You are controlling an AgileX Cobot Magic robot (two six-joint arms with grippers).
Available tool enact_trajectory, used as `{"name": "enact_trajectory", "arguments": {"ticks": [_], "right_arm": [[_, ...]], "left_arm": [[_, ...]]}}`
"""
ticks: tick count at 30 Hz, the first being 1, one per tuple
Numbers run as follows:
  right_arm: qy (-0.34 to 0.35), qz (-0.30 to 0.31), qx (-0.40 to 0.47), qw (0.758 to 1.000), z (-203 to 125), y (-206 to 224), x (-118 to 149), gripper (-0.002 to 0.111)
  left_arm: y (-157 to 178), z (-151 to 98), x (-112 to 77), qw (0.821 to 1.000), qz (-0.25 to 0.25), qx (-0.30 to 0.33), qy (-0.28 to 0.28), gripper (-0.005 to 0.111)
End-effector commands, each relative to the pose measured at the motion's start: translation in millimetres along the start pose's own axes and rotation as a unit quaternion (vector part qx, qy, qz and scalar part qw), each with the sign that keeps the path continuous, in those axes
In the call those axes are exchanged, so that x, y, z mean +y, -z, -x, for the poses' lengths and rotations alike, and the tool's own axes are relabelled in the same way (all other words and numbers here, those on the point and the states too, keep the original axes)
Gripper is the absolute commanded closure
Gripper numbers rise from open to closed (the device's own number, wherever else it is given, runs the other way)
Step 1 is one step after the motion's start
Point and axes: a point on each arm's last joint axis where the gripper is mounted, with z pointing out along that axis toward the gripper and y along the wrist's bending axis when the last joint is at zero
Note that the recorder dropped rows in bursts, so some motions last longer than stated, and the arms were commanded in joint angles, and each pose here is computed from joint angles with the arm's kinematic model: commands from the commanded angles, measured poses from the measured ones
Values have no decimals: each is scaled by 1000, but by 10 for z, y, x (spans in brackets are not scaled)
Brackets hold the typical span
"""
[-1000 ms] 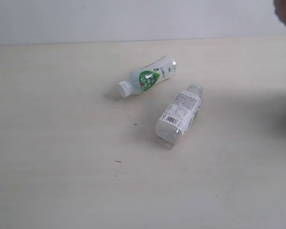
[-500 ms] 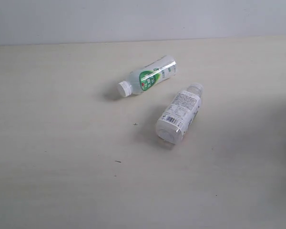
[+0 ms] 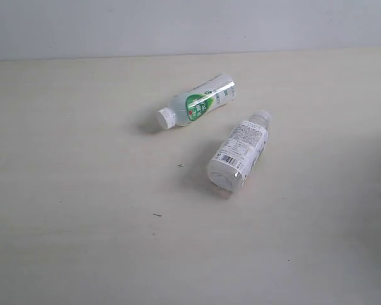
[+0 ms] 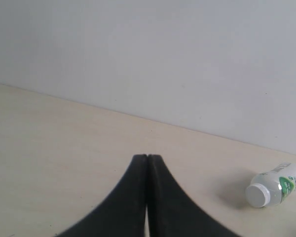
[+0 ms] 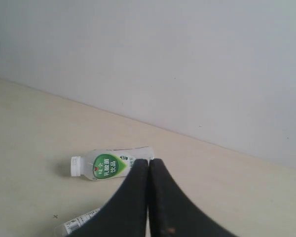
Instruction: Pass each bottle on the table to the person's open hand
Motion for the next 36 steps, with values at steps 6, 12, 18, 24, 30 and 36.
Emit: {"name": "enact_trajectory", "arguments": {"ticks": [6,12,18,24,30,36], "right_arm": [[1,0,12,1000,-29,36,0,108],[1,0,9,1000,-24,36,-1,108],[1,-1,5,1000,-15,36,-2,108],[1,-1,5,1000,-15,36,-2,108],[1,-3,-23,1000,26,139,-4,108],[2,-14,-166,986,141,720,-9,108]], "left_arm": [[5,6,0,1000,0,-4,-1,107],[5,6,0,1000,0,-4,-1,107],[5,6,0,1000,0,-4,-1,107],[5,6,0,1000,0,-4,-1,107],[5,6,0,1000,0,-4,-1,107],[5,6,0,1000,0,-4,-1,107]]}}
